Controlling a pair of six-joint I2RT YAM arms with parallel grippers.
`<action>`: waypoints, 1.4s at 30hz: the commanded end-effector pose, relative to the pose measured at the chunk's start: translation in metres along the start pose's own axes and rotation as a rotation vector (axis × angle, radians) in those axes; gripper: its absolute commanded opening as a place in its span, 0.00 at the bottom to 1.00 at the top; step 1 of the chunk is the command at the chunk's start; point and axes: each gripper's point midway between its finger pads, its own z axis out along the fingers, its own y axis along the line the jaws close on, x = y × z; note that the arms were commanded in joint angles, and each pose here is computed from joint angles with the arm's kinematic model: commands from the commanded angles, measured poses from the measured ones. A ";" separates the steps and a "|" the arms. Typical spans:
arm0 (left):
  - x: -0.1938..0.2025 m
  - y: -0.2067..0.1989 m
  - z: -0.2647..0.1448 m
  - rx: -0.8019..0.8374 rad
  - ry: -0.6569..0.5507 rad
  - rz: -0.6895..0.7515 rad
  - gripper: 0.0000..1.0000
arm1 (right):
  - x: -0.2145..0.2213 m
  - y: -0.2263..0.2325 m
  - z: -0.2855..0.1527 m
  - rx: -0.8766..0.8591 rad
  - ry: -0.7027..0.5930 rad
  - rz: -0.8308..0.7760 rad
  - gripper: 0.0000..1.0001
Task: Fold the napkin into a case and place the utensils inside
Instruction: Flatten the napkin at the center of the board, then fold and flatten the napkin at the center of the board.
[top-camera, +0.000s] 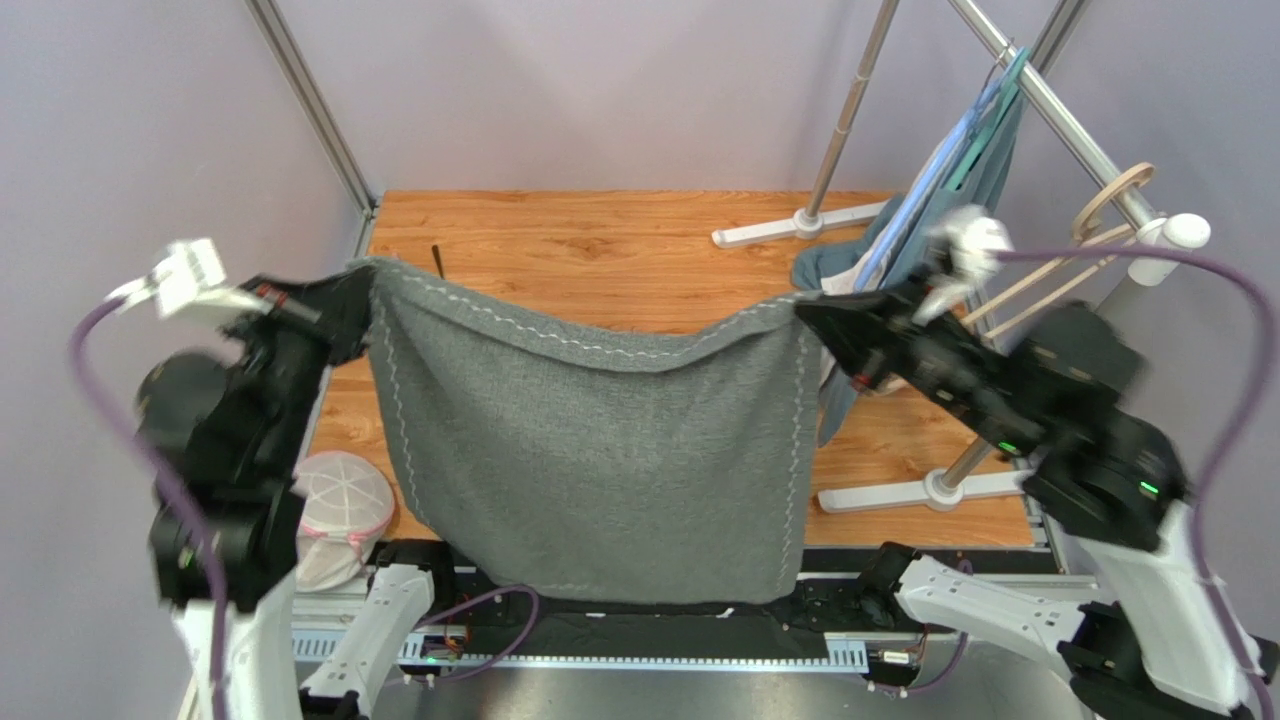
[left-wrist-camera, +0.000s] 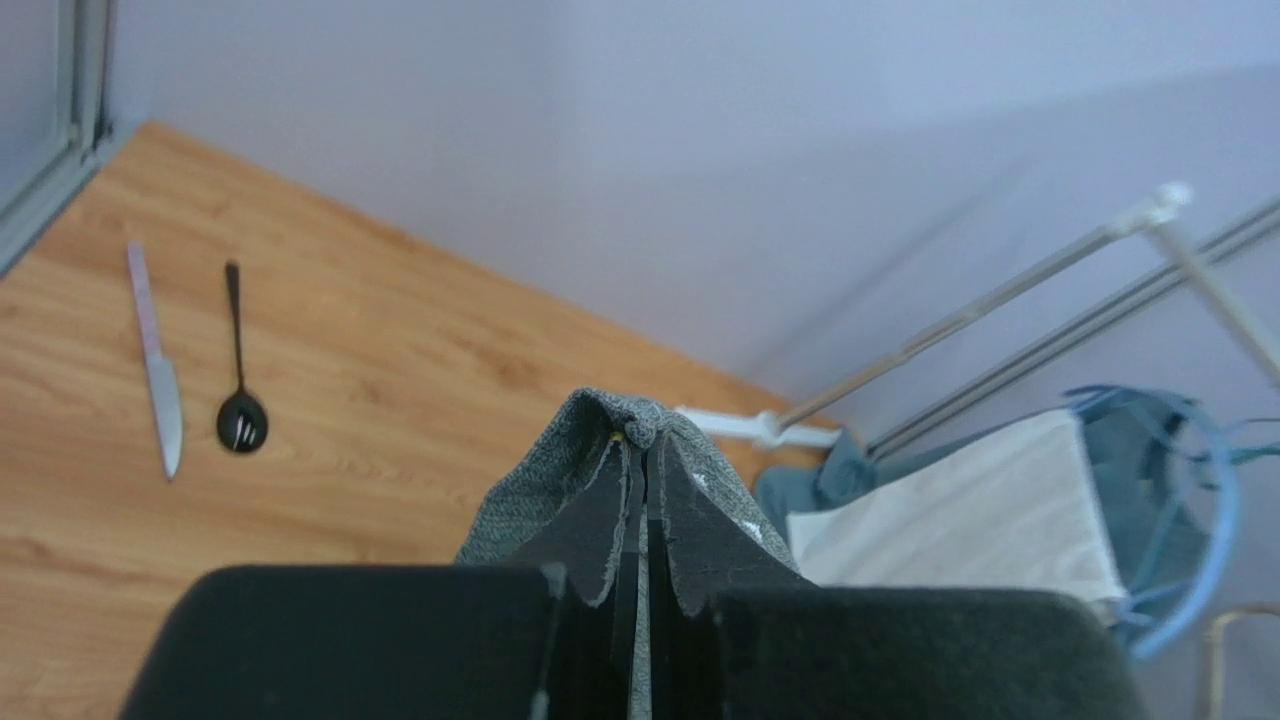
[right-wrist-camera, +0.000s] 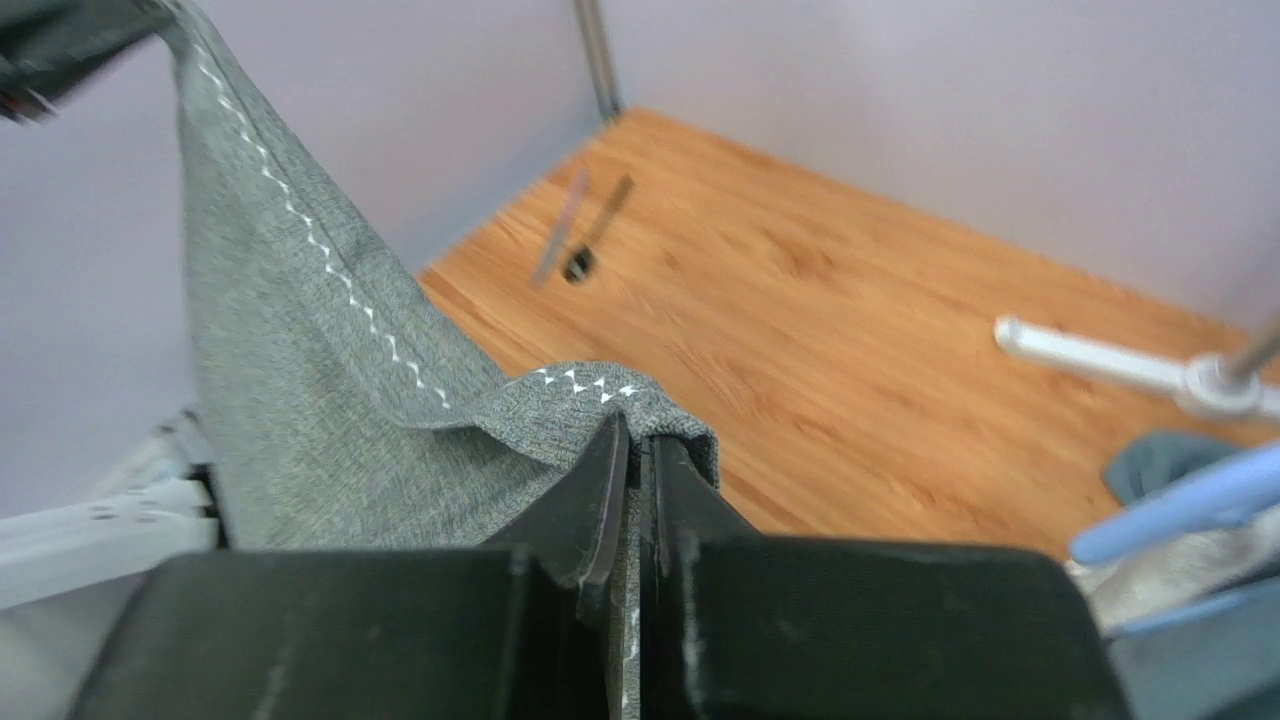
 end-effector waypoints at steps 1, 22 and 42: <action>0.055 0.036 0.082 -0.084 0.149 0.039 0.00 | 0.065 -0.075 0.070 0.291 0.175 0.007 0.00; 0.234 0.143 0.237 -0.244 0.663 0.038 0.00 | 0.192 -0.175 0.145 0.490 0.555 0.111 0.00; 0.259 0.234 0.089 -0.647 0.986 0.242 0.00 | 0.313 -0.038 0.042 0.206 0.859 0.299 0.00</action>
